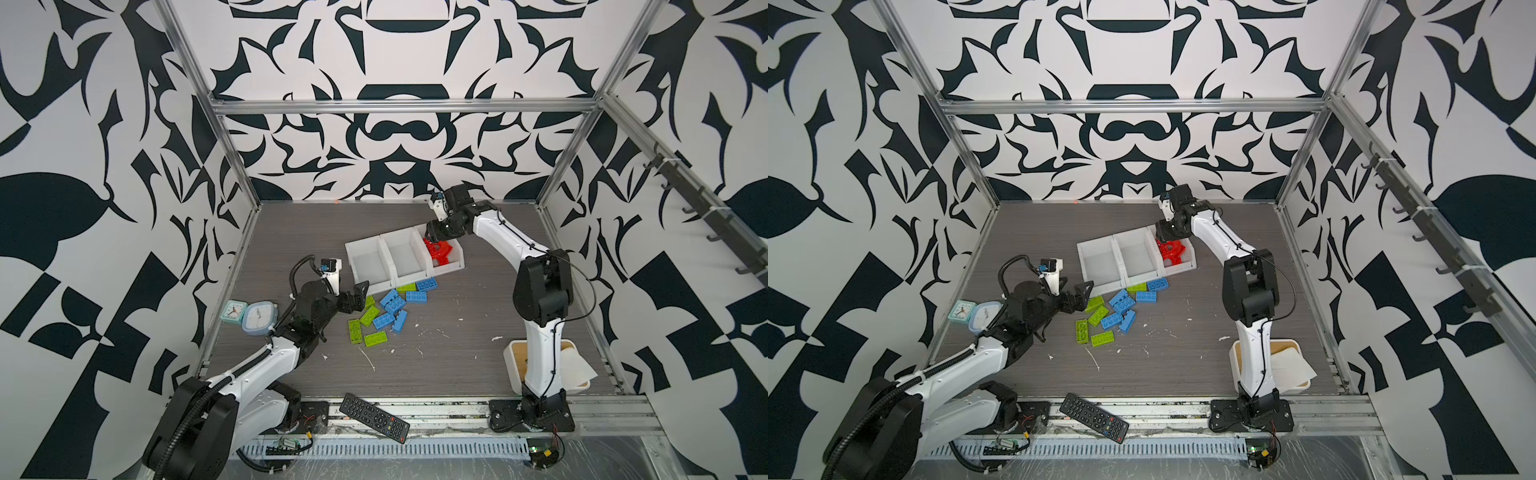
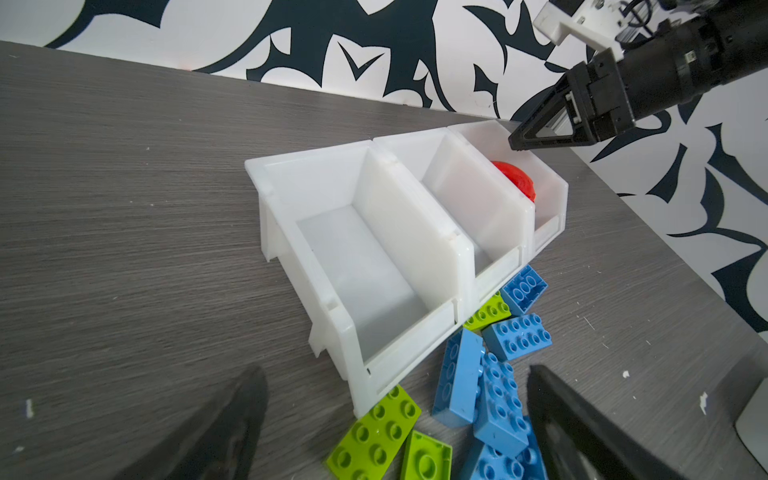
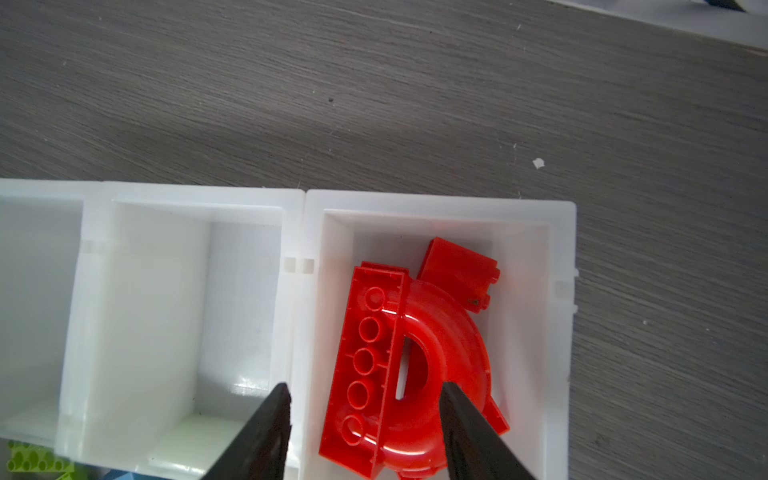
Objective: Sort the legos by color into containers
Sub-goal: 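Move the right gripper to the blue bricks and grasp a blue brick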
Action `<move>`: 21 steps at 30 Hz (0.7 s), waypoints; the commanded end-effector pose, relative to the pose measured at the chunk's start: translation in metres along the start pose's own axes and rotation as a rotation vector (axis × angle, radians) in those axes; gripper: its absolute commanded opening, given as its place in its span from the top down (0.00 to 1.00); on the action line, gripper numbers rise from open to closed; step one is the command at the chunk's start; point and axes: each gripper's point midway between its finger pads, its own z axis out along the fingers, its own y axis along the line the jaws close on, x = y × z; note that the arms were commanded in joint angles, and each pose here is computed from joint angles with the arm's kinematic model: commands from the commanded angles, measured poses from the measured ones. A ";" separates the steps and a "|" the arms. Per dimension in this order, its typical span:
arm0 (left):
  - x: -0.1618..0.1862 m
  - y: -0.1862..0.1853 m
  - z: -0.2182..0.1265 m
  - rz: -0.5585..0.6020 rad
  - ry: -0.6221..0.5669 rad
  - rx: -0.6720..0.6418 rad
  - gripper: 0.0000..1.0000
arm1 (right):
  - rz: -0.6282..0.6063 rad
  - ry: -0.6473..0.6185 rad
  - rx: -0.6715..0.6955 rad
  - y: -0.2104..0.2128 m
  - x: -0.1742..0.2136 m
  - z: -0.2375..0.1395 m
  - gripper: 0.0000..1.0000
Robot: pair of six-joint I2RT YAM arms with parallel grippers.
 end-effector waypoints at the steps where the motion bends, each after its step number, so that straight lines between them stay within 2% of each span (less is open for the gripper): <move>1: -0.012 -0.006 0.002 0.012 -0.015 0.017 0.00 | 0.001 -0.086 -0.029 0.018 -0.009 -0.048 0.40; 5: -0.014 -0.005 0.000 0.008 -0.021 0.005 0.00 | -0.036 -0.103 -0.073 0.063 0.030 -0.069 0.38; 9: -0.015 -0.002 -0.001 0.007 -0.027 -0.012 0.00 | -0.193 -0.090 -0.118 0.116 0.083 -0.079 0.36; 14: -0.016 -0.002 -0.002 0.005 -0.031 -0.015 0.00 | -0.382 -0.094 -0.244 0.172 0.134 -0.085 0.34; 18: -0.018 -0.002 -0.004 0.005 -0.038 -0.014 0.00 | -0.498 -0.058 -0.231 0.191 0.164 -0.077 0.32; 21: -0.019 -0.002 -0.006 0.006 -0.043 -0.016 0.00 | -0.537 0.007 -0.220 0.194 0.184 -0.065 0.30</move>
